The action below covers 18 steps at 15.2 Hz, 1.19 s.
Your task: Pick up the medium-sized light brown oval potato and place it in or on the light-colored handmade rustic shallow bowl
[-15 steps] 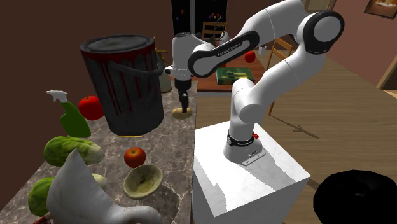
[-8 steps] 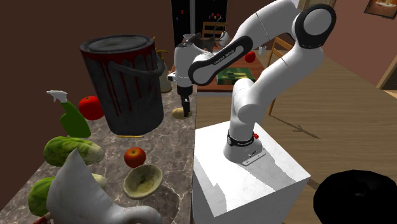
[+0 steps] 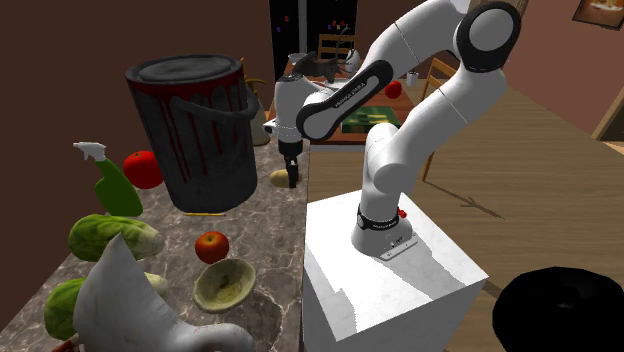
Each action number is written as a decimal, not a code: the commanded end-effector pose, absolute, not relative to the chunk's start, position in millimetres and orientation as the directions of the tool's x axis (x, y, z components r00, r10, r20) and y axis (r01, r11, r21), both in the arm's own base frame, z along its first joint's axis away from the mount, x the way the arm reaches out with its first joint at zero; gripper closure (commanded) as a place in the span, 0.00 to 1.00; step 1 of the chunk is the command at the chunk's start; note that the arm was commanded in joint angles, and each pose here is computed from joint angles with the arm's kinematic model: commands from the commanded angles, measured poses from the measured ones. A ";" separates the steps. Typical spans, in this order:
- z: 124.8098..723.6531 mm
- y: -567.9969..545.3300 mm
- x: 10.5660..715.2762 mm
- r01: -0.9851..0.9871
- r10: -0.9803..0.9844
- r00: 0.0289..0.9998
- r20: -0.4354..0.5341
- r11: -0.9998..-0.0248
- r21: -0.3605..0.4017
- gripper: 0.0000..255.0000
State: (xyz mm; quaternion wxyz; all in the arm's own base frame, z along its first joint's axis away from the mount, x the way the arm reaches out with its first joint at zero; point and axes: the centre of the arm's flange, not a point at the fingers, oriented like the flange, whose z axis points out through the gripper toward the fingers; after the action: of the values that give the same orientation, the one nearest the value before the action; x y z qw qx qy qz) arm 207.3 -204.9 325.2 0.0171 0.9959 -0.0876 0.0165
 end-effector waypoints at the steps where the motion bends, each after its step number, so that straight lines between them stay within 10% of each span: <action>1: 325.1 -205.0 207.3 -0.175 -0.174 0.984 0.036 -0.984 0.031 0.00; 2: 325.2 -204.9 207.3 -0.175 -0.174 0.984 0.036 -0.984 0.031 0.00; 3: 325.2 -204.9 207.3 -0.175 -0.174 0.984 0.036 -0.984 0.031 1.00; 18: 356.8 -205.0 207.3 -0.175 -0.174 0.984 0.036 -0.984 0.031 1.00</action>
State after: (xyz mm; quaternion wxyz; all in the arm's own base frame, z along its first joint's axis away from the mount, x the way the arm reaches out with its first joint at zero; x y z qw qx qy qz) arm 207.4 -204.4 350.4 0.0174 0.9959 -0.0876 0.0168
